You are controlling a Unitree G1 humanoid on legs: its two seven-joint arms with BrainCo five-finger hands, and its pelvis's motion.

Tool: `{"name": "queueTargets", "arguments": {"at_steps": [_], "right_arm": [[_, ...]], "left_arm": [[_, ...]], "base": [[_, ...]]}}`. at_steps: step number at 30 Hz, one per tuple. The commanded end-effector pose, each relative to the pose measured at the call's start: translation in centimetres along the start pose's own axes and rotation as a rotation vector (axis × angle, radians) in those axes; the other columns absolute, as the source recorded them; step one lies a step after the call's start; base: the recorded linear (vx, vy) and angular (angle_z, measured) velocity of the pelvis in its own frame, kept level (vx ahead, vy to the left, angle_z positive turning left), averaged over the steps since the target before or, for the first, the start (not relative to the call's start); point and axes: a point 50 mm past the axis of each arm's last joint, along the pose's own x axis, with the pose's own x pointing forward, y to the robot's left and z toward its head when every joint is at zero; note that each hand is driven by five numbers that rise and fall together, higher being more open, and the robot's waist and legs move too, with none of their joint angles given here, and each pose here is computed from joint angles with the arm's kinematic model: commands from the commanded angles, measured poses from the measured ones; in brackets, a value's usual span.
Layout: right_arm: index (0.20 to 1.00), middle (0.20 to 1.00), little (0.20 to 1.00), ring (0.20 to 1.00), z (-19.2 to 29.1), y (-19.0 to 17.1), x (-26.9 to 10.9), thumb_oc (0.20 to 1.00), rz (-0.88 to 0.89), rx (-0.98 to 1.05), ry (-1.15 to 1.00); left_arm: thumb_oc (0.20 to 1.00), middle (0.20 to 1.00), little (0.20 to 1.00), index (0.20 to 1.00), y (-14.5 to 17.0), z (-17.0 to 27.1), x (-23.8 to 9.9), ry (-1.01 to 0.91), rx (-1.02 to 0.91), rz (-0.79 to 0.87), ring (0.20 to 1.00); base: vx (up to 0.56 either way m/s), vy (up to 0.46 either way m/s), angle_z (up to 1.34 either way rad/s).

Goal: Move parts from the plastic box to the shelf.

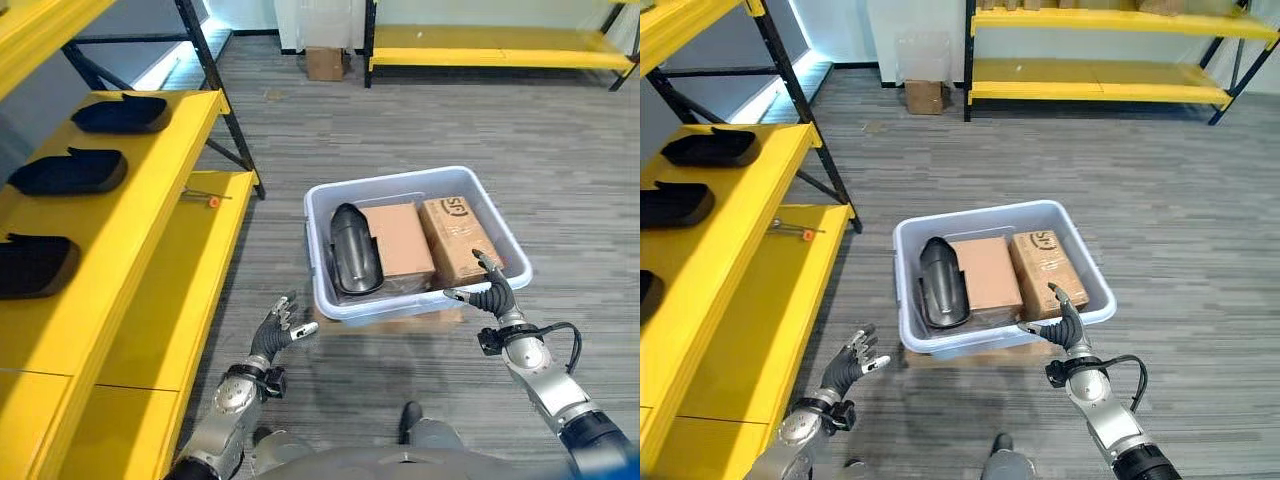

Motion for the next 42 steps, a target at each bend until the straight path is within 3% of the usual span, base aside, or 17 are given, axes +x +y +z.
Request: {"name": "queueTargets", "arguments": {"at_steps": [1, 9, 19, 21, 29, 42], "right_arm": [[1.000, 1.000, 1.000, 1.000, 3.3, -0.7, 1.4, 1.000, -0.051, -0.001, -0.165], [1.000, 1.000, 1.000, 1.000, 2.8, -1.8, 0.8, 1.000, -0.100, 0.072, -0.159], [1.000, 1.000, 1.000, 1.000, 2.4, 1.7, -0.2, 1.000, 0.053, 0.155, -0.130], [1.000, 1.000, 1.000, 1.000, 2.5, 2.8, -0.3, 1.000, 0.131, 0.111, -0.149], [1.000, 1.000, 1.000, 1.000, 1.7, 2.9, -1.0, 1.000, 0.198, 0.139, -0.115], [1.000, 1.000, 1.000, 1.000, 4.7, 4.4, -0.5, 1.000, 0.228, 0.231, -0.224]], "left_arm": [[1.000, 1.000, 1.000, 1.000, 0.6, 3.7, 1.0, -0.150, 0.071, -0.032, 1.000], [1.000, 1.000, 1.000, 1.000, 0.7, 5.9, 1.5, -0.232, 0.133, -0.008, 1.000], [1.000, 1.000, 1.000, 1.000, 1.3, 6.8, 1.1, -0.277, 0.098, 0.066, 1.000], [1.000, 1.000, 1.000, 1.000, 1.6, 7.0, 0.9, -0.310, 0.204, 0.082, 1.000], [1.000, 1.000, 1.000, 1.000, 2.0, 6.9, 0.7, -0.315, 0.265, 0.057, 1.000], [1.000, 1.000, 1.000, 1.000, -0.3, 7.6, 1.8, -0.349, 0.293, -0.043, 1.000]], "base": [[0.11, -0.271, 0.00], [0.14, -0.172, 0.16], [0.22, 0.113, -0.10], [0.28, 0.313, -0.47], [0.20, 0.218, -0.21], [0.09, 0.124, -0.08]]}}
